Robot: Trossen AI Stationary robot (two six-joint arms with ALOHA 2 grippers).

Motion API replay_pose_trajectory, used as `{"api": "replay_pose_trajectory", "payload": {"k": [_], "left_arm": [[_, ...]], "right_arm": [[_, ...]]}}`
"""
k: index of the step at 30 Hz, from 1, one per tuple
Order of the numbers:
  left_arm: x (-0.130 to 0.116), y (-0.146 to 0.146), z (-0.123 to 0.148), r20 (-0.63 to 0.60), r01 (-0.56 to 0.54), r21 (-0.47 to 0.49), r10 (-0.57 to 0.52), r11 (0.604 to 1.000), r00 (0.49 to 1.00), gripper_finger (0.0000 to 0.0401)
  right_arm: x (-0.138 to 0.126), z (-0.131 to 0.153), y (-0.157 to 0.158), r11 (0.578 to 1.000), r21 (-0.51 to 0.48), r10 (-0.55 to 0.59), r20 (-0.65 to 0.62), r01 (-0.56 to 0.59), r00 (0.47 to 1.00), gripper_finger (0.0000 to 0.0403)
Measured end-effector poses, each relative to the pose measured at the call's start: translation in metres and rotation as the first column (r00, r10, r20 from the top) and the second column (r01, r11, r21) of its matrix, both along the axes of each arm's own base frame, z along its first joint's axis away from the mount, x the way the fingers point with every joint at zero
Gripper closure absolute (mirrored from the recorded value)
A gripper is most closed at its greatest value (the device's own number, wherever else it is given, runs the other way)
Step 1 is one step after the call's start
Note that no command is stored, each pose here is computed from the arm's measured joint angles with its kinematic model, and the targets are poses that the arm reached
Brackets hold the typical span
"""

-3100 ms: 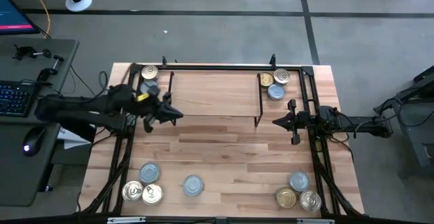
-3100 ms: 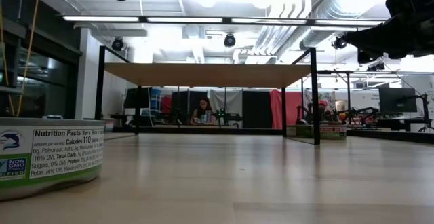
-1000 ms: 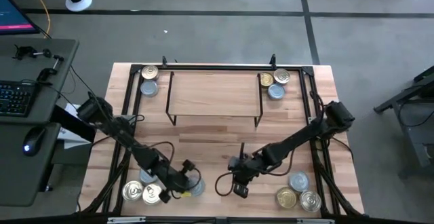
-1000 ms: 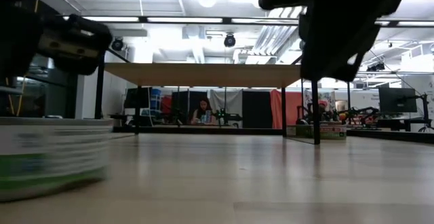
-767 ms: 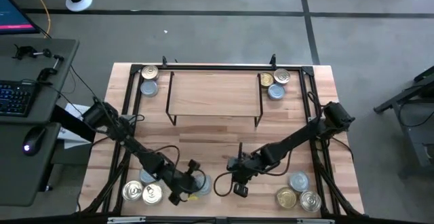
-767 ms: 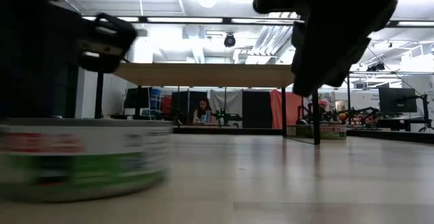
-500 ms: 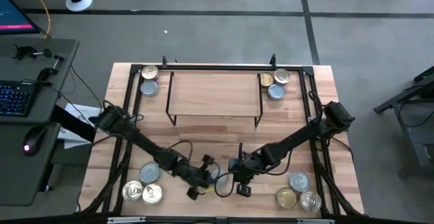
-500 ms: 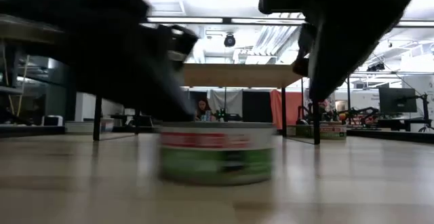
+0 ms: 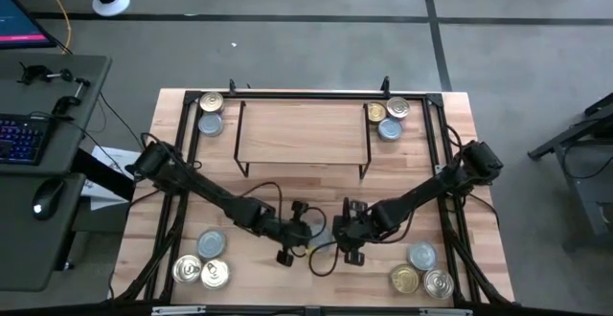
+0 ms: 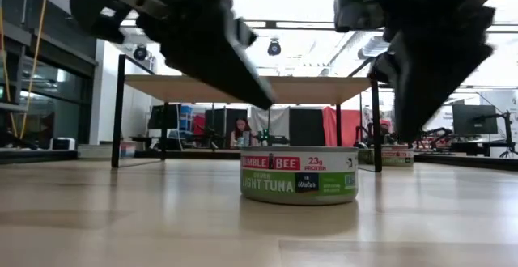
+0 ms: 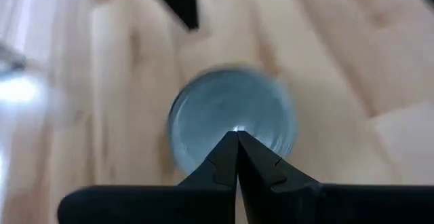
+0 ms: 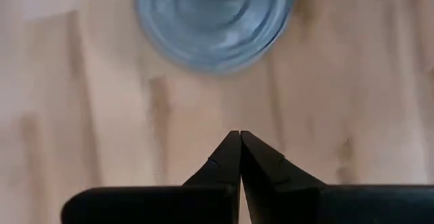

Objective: Stack canned seafood by type on shelf
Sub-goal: Put the green white tuna can on the shelf

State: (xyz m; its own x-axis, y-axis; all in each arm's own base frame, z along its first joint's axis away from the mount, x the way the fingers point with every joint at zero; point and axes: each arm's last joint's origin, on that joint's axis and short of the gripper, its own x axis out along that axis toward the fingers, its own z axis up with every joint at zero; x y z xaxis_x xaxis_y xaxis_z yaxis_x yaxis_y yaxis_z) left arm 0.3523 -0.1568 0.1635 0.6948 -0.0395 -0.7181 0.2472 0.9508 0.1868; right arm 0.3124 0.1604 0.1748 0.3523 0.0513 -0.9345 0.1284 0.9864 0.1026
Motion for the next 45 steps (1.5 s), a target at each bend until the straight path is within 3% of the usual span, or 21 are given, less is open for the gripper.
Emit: {"api": "replay_pose_trajectory", "payload": {"k": [3, 14, 19, 29, 39, 45], "left_arm": [[-0.004, 0.001, -0.001, -0.023, -0.077, -0.01, 0.077, 0.997, 0.997, 0.0401], [0.0, -0.008, -0.021, -0.045, -0.125, -0.066, 0.122, 0.99, 0.991, 0.0401], [0.003, -0.01, -0.02, -0.011, -0.105, -0.068, 0.104, 0.992, 0.994, 0.0401], [-0.001, -0.01, -0.032, -0.088, -0.101, -0.033, 0.098, 0.994, 0.991, 0.0401], [-0.004, -0.011, -0.035, -0.123, -0.073, -0.016, 0.071, 0.997, 0.99, 0.0401], [-0.005, -0.009, -0.032, -0.121, -0.06, -0.009, 0.059, 0.998, 0.991, 0.0401]], "right_arm": [[0.004, -0.003, -0.001, 0.998, -0.051, -0.018, 0.044, 0.02, 0.999, 0.0402], [0.011, -0.024, 0.003, 0.998, -0.069, -0.008, 0.024, 0.01, 1.0, 0.0402], [0.014, -0.031, 0.007, 0.998, -0.064, 0.015, 0.033, -0.013, 0.999, 0.0402], [0.018, -0.028, 0.009, 0.998, -0.062, 0.036, 0.095, -0.03, 0.995, 0.0402], [0.03, 0.003, 0.021, 0.991, -0.082, 0.111, 0.123, -0.102, 0.986, 0.0402], [0.041, 0.025, 0.025, 0.986, -0.1, 0.154, 0.209, -0.136, 0.966, 0.0402]]}}
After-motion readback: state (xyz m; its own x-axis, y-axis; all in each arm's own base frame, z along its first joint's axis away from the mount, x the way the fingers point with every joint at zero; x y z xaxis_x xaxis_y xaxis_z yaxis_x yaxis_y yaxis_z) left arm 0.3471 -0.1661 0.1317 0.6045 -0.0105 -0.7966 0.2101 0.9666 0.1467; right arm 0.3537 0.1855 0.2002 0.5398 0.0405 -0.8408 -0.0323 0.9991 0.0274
